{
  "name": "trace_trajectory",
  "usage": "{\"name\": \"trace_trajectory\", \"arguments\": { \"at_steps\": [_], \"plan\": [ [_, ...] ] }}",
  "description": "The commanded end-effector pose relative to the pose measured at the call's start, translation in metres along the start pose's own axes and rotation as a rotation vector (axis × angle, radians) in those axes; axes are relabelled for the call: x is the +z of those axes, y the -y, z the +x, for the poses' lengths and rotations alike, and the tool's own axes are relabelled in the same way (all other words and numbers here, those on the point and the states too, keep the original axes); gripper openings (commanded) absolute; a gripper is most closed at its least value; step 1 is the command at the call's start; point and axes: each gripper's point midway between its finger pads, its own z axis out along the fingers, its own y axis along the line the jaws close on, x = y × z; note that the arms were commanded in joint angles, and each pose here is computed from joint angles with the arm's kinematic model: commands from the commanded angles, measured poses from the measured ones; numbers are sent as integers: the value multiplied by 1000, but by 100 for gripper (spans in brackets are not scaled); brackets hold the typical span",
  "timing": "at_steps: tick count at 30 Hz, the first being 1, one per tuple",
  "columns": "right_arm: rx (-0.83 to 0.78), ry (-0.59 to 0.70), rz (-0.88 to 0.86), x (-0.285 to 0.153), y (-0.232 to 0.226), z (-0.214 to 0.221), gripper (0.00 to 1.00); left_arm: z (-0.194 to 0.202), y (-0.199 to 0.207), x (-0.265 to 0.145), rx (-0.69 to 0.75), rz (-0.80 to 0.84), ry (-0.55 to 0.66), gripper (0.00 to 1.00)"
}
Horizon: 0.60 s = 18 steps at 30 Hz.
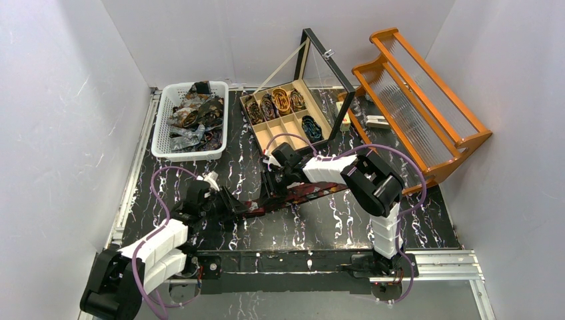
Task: Roll the ties
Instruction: Roll the tie at the center of the board.
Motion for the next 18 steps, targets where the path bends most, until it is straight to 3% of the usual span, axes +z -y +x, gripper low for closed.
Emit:
{"name": "trace_trajectory", "arguments": {
  "at_steps": [1, 9, 12, 18],
  "plan": [
    [-60, 29, 60, -4, 13, -3, 42, -5, 2, 0, -21, -5, 25, 28],
    [-335, 219, 25, -48, -26, -30, 65, -11, 3, -4, -103, -19, 76, 20],
    [-339, 255, 132, -53, -8, -36, 68, -13, 2, -5, -122, -22, 89, 20],
    [-259, 173, 250, -40, 31, -21, 65, -10, -3, -6, -124, -43, 84, 20]
  ]
}}
